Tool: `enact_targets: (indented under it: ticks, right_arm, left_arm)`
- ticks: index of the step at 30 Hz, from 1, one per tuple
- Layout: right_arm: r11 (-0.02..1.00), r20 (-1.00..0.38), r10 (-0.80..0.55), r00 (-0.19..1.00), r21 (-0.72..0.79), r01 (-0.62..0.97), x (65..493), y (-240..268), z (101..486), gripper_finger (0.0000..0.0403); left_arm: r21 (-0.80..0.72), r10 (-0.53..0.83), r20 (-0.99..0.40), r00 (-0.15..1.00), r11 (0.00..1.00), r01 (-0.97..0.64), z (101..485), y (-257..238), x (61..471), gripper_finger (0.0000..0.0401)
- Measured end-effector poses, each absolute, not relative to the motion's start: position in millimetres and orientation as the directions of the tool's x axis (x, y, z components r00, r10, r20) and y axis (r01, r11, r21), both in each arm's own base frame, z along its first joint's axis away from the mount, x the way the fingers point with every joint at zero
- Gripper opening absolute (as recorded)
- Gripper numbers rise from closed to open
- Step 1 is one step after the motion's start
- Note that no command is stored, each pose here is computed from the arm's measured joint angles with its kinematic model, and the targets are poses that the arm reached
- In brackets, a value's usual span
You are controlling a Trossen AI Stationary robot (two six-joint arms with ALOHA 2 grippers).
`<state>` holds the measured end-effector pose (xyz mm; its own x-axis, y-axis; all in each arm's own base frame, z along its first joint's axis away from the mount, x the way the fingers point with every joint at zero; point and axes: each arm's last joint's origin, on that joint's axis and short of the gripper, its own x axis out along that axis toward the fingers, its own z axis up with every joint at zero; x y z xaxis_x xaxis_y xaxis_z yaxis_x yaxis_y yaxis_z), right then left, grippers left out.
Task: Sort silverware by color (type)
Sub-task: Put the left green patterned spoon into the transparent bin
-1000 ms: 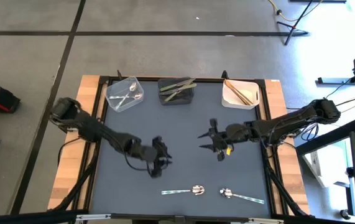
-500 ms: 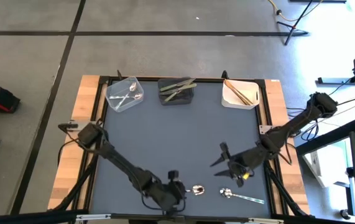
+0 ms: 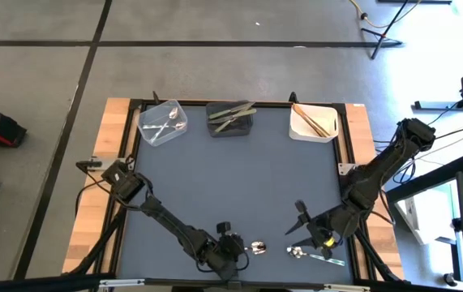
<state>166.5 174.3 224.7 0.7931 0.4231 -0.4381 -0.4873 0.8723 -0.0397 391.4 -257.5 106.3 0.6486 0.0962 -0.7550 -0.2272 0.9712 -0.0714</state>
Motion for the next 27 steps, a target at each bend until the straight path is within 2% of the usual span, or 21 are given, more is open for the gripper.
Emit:
enact_targets:
  ticks: [3,10,14,19,22,27]
  right_arm:
    - [0.884,-0.442,0.399,0.803,-0.049,-0.466,166.7,177.9,220.7,0.0175]
    - [0.893,-0.446,0.387,0.807,-0.037,-0.448,169.7,180.4,216.2,0.0175]
    - [0.895,-0.444,0.378,0.812,-0.048,-0.443,169.9,180.2,216.3,0.0175]
    - [0.889,-0.44,0.364,0.821,-0.098,-0.447,170.5,179.5,216.5,0.0175]
    - [0.894,-0.425,0.312,0.85,-0.172,-0.414,171.6,178.0,217.2,0.0175]
    - [0.884,-0.387,0.182,0.904,-0.339,-0.323,173.1,174.2,218.9,0.0175]
  left_arm:
    - [-0.071,0.095,-0.756,0.648,0.972,-0.225,105.9,-259.8,389.7,0.0085]
    - [-0.063,0.098,-0.753,0.65,0.974,-0.219,105.1,-261.8,388.3,0.0019]
    - [-0.059,0.099,-0.75,0.654,0.975,-0.216,111.3,-261.2,387.0,0.002]
    - [-0.015,0.102,-0.731,0.675,0.986,-0.165,134.0,-260.1,382.6,0.004]
    - [0.018,0.127,-0.715,0.688,0.986,-0.164,153.9,-255.6,379.4,0.0039]
    - [0.162,0.248,-0.687,0.683,0.969,-0.189,181.5,-243.2,368.5,0.0033]
